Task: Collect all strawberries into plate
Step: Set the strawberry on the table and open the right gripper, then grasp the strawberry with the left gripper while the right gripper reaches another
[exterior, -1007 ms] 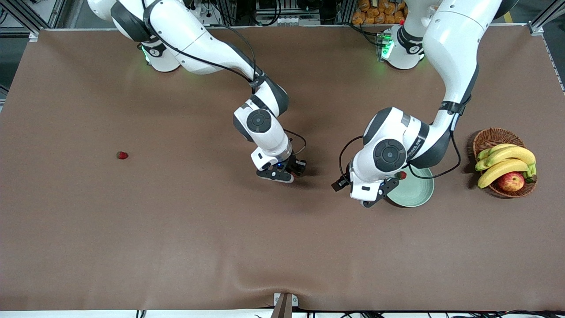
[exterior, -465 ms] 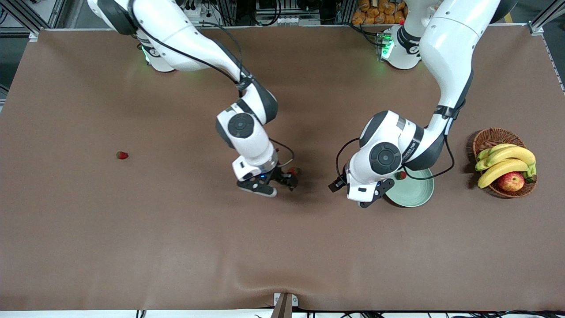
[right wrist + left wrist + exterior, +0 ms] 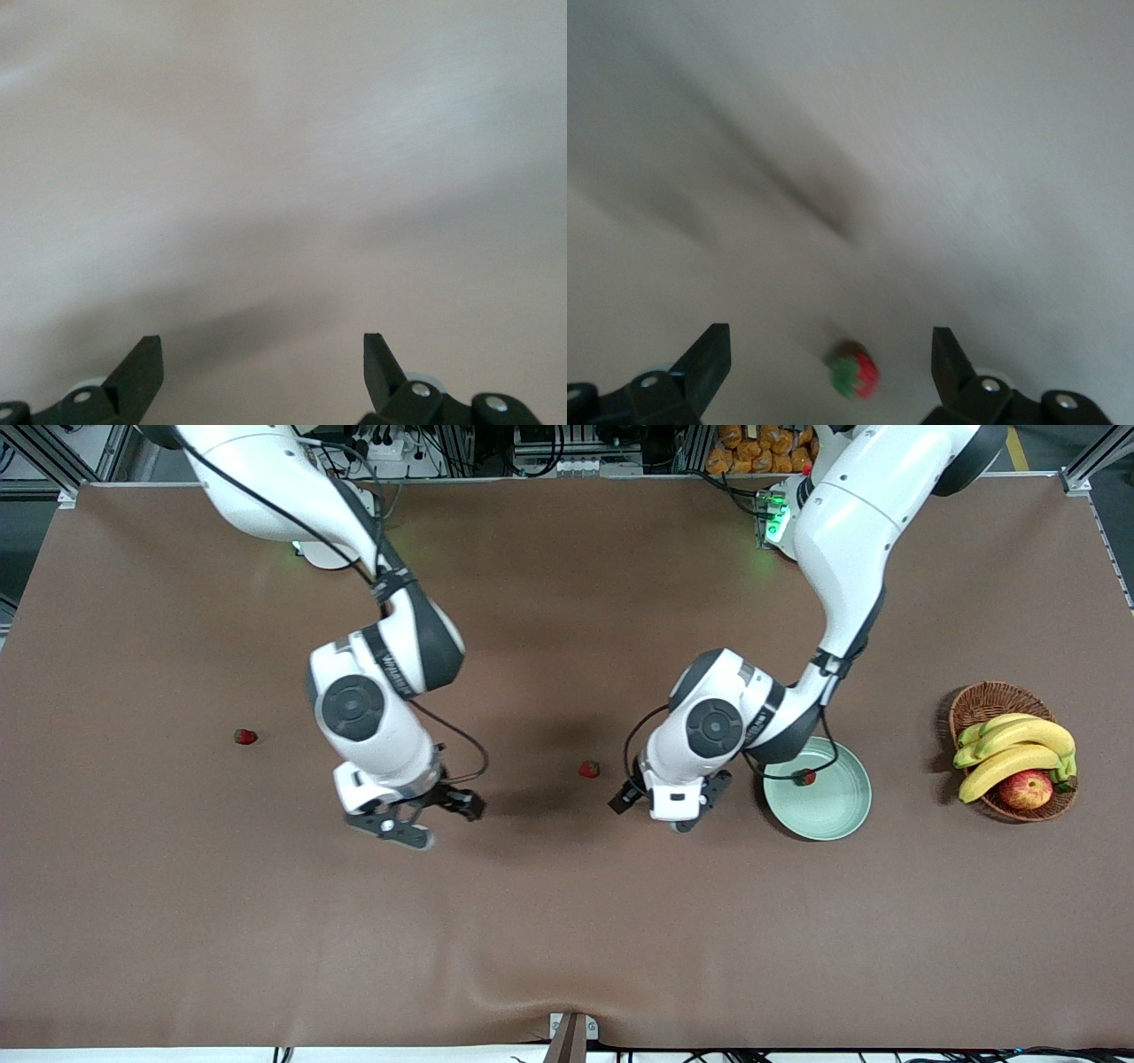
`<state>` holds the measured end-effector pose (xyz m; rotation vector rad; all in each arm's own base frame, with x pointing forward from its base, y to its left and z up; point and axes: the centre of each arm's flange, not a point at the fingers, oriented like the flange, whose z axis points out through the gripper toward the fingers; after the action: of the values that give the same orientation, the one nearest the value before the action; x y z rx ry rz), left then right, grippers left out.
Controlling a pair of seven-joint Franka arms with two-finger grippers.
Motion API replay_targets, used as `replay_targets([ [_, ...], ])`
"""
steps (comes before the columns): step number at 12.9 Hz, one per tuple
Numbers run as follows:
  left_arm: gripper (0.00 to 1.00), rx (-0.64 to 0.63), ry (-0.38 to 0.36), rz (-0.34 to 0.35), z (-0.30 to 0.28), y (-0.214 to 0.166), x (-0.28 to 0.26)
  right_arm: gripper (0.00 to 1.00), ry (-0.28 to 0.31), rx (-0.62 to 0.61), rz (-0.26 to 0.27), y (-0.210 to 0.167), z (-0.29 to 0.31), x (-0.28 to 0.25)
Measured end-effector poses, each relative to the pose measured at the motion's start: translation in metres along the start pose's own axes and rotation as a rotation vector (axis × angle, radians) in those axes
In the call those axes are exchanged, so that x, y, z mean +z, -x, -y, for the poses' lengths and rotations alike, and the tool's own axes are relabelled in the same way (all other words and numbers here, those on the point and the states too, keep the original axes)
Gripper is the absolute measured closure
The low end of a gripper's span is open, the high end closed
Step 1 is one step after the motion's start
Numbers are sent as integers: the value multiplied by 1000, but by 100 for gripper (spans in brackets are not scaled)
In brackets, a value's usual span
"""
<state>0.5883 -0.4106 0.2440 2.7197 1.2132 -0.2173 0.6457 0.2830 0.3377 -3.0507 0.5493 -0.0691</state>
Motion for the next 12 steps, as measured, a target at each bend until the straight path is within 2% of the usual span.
replay_targets([
  [3,0,-50,2,11,-9,37,20,0,49,-28,49,-32,-89,1],
  [6,0,-80,-13,12,-8,52,32,0,88,-63,142,-59,-185,0],
  [7,7,-84,-19,13,-7,53,37,0,94,-71,172,-66,-214,1],
  [8,7,-85,-26,15,-6,53,42,0,93,-88,195,-72,-244,3],
  [10,20,-89,-37,13,-3,50,52,0,81,-139,238,-80,-307,15],
  [12,20,-89,-37,4,-3,50,63,0,56,-204,255,-83,-367,31],
])
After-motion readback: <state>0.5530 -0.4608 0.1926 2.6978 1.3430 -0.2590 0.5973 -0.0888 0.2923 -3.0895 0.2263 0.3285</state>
